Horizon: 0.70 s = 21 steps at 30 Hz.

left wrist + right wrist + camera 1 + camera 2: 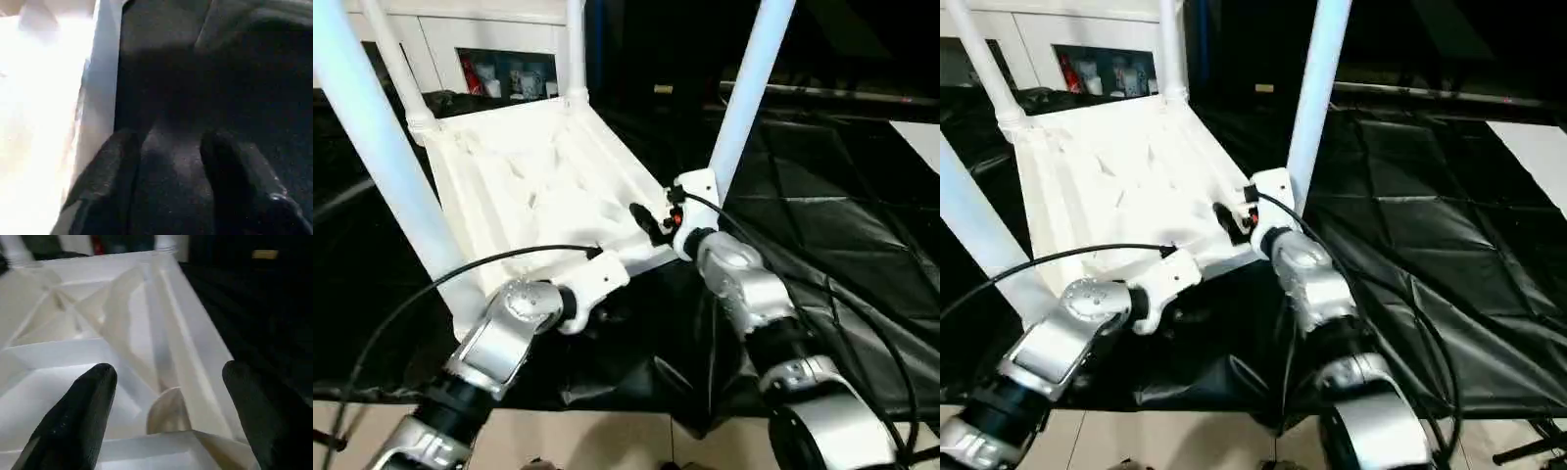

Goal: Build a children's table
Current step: Rotate table base

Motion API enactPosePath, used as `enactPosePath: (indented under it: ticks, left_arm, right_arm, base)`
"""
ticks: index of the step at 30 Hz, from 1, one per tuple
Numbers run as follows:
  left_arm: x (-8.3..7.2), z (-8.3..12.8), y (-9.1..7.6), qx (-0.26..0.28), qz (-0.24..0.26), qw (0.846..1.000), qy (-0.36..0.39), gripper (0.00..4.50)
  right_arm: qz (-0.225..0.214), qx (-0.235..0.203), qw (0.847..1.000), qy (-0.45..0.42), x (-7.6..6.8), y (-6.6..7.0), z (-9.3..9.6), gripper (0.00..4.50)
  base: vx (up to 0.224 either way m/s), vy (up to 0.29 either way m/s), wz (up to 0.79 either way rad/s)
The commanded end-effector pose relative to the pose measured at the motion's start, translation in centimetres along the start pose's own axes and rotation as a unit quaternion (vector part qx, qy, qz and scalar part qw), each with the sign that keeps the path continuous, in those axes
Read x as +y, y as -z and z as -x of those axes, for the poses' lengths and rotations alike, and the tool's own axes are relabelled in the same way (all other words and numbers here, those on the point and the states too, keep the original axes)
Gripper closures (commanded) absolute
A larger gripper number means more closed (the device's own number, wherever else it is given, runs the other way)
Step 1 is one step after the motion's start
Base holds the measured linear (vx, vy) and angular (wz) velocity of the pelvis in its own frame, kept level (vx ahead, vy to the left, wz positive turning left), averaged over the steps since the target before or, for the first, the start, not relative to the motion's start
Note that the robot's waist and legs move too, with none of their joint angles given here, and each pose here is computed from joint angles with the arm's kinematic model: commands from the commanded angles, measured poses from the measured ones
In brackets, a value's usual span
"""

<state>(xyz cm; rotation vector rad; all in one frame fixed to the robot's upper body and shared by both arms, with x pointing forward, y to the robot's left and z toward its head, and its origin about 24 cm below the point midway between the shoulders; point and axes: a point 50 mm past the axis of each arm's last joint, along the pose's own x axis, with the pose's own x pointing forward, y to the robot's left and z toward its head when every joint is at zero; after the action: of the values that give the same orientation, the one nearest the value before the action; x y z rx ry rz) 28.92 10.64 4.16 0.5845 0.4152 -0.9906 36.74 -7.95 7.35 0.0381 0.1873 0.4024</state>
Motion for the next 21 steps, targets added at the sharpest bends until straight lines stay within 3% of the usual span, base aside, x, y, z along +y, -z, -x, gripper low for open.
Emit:
enactPosePath:
  ticks: [1,6,10,16,20,21]
  left_arm:
    - [0.2,0.5,1.8,0.046,-0.013,0.998,-0.03,1.5]
    - [0.0,0.8,3.3,0.084,-0.05,0.994,-0.042,1.3]
    - [0.2,0.9,3.7,0.09,-0.065,0.992,-0.06,1.03]
    - [0.3,1.1,3.8,0.085,-0.082,0.991,-0.067,0.53]
    - [-0.7,1.2,2.4,0.008,-0.067,0.997,-0.041,0.15]
    - [-1.0,1.6,1.5,-0.046,-0.034,0.998,-0.029,0.12]
  right_arm:
    - [-0.006,-0.004,0.998,0.059,-2.3,-0.1,0.3,0.65]
    - [-0.003,-0.006,0.994,0.11,-4.5,-0.1,0.8,0.65]
    - [0.005,-0.01,0.989,0.145,-6.5,-0.5,1.2,0.65]
    - [0.008,-0.014,0.985,0.173,-8.2,-0.9,1.6,0.65]
    - [0.009,-0.014,0.981,0.193,-9.3,-1.0,2.0,0.65]
    - [0.009,-0.015,0.981,0.194,-9.4,-1.0,2.0,0.65]
  base:
    - [0.0,0.0,0.0]
    - [0.0,0.0,0.0]
    - [0.0,0.0,0.0]
    - [0.0,0.0,0.0]
    - [0.0,0.0,0.0]
    - [0.0,0.0,0.0]
